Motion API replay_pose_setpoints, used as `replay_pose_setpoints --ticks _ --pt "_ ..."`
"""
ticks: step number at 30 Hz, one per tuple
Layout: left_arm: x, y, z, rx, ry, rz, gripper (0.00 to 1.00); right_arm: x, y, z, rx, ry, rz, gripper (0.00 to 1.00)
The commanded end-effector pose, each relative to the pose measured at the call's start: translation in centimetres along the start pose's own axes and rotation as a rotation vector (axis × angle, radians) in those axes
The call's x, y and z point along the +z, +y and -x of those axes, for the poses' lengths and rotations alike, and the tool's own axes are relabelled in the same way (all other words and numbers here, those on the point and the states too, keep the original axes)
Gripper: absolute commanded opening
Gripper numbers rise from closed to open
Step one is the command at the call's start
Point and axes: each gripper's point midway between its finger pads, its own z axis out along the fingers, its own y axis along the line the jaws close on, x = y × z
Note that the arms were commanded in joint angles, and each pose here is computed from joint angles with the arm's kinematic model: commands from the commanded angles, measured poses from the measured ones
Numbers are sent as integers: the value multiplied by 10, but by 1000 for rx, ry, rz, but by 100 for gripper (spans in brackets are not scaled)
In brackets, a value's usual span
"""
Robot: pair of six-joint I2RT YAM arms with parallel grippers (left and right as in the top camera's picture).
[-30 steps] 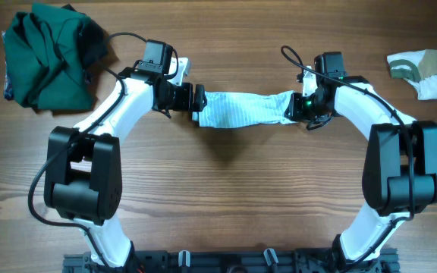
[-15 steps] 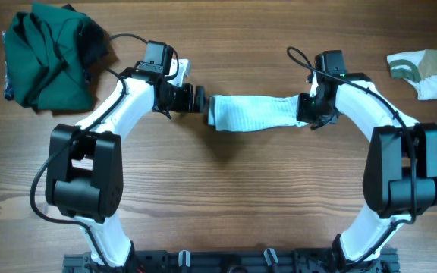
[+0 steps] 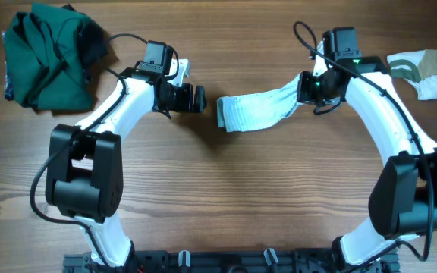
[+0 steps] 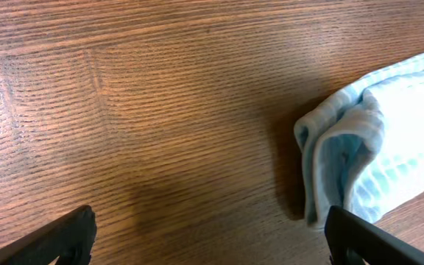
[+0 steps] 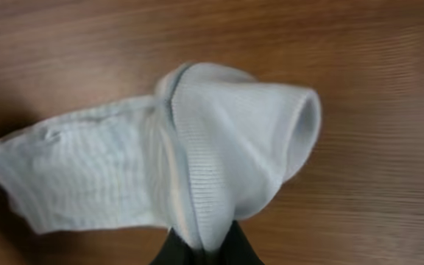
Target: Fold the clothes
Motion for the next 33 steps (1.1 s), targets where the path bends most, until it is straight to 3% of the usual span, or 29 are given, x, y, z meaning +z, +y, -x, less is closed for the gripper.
replay_pose_setpoints --ticks 1,10,33 --pt "6 5 -6 14 20 10 100 -6 39 -4 -78 -2 80 4" --pt "6 5 -6 14 20 10 100 -2 87 -26 -172 30 119 5" --pt "6 5 -6 10 18 10 100 13 133 -48 -163 51 226 4"
